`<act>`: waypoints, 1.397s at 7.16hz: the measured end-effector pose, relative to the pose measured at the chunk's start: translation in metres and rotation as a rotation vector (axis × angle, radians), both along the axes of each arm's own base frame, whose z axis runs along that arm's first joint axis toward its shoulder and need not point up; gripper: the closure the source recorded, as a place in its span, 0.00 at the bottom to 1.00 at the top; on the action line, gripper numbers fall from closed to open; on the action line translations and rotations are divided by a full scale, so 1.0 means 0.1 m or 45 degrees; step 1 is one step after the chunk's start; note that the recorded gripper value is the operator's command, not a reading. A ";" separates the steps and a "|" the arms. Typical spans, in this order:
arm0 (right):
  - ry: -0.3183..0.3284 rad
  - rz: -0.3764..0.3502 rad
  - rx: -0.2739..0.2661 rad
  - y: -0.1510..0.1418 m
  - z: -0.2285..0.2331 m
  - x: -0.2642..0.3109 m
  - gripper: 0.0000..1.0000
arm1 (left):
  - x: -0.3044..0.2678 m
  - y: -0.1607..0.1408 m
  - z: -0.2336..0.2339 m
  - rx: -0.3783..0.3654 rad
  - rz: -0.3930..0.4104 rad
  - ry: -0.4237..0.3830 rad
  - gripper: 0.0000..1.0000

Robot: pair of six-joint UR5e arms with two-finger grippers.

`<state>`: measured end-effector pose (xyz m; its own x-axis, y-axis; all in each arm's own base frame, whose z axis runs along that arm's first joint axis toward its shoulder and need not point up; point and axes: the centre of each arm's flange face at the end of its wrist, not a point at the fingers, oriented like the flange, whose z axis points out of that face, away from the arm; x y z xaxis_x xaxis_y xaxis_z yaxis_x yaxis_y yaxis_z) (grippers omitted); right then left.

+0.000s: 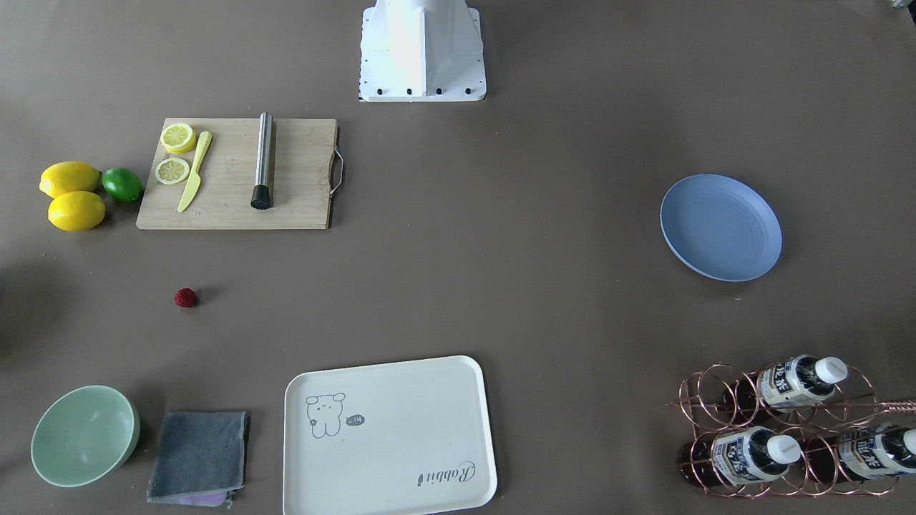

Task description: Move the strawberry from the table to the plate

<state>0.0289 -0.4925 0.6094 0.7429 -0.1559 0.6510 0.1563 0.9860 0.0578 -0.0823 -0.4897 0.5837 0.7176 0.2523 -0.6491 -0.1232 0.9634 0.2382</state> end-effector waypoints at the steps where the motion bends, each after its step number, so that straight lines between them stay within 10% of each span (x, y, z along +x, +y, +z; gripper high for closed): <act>1: -0.001 0.000 0.004 -0.01 -0.02 0.00 0.00 | 0.00 0.01 0.00 -0.001 -0.002 0.008 0.03; 10: -0.007 0.009 0.023 -0.01 -0.12 0.00 0.00 | -0.15 0.05 -0.18 0.037 -0.041 0.005 0.03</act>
<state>0.0286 -0.4934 0.5972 0.7406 -0.1626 0.6520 0.1491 0.9859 0.0765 -0.0972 -0.4843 0.5660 0.7228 0.2483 -0.6449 -0.0914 0.9594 0.2669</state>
